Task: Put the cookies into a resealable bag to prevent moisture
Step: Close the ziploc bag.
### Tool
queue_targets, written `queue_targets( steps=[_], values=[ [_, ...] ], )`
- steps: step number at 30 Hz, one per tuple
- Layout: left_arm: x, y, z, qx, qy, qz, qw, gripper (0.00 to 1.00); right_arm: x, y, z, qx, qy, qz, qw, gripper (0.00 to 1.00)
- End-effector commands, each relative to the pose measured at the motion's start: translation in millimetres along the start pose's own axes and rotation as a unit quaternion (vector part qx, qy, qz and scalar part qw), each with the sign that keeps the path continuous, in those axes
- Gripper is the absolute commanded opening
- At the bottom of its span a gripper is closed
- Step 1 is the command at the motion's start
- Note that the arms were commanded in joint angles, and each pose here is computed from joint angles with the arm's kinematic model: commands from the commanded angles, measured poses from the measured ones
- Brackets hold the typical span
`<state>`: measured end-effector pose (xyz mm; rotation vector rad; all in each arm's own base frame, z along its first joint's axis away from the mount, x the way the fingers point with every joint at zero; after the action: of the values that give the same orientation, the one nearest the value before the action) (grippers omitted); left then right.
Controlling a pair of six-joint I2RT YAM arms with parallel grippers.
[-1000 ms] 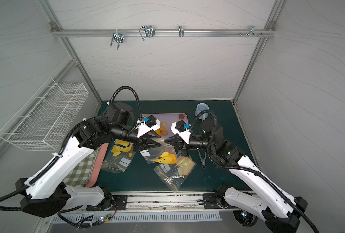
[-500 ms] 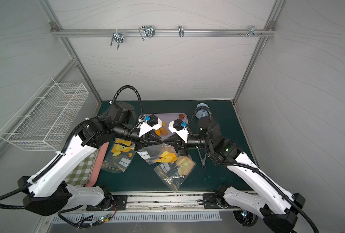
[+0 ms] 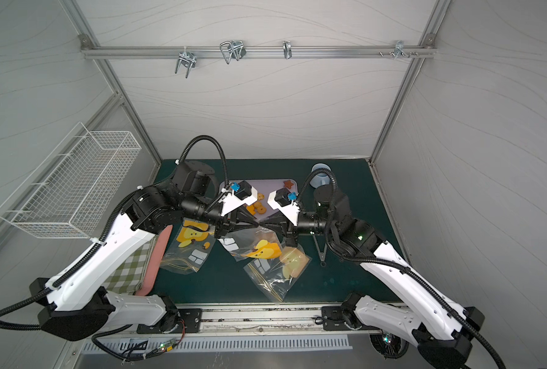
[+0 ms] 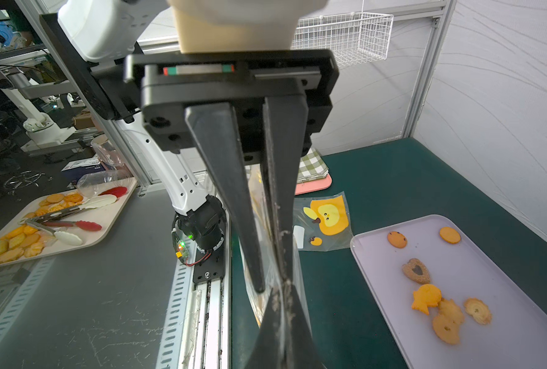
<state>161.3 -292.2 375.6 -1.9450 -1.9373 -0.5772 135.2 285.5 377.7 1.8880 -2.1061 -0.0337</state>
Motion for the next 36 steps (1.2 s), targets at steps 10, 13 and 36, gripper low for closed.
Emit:
queue_targets(
  steps=[10,13,36],
  values=[
    [-1.7,-1.1,-1.2,-0.011,-0.001,0.004,1.0,0.19,10.7,5.0,-17.5,0.018,-0.032,0.008,0.999,0.0],
    [-2.2,-1.2,-0.9,-0.011,0.0,0.005,1.0,0.06,10.4,4.8,-17.1,0.017,-0.032,0.008,0.999,0.0],
    [-0.7,8.3,3.3,-0.007,0.009,-0.029,1.0,0.0,19.6,-1.6,-10.2,0.023,-0.024,0.047,0.998,0.0]
  ],
)
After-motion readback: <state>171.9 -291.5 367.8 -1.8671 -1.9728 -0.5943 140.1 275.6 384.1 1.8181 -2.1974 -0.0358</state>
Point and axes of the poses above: each gripper's point midway between its finger pads, its own x axis back along the fingers, its own y axis along the line the jaws close on, z = x × y, the point moved 1 cm from there along x, back along the fingers, and after that the axes turned 10 degrees about -x, right-handed, at the moved point
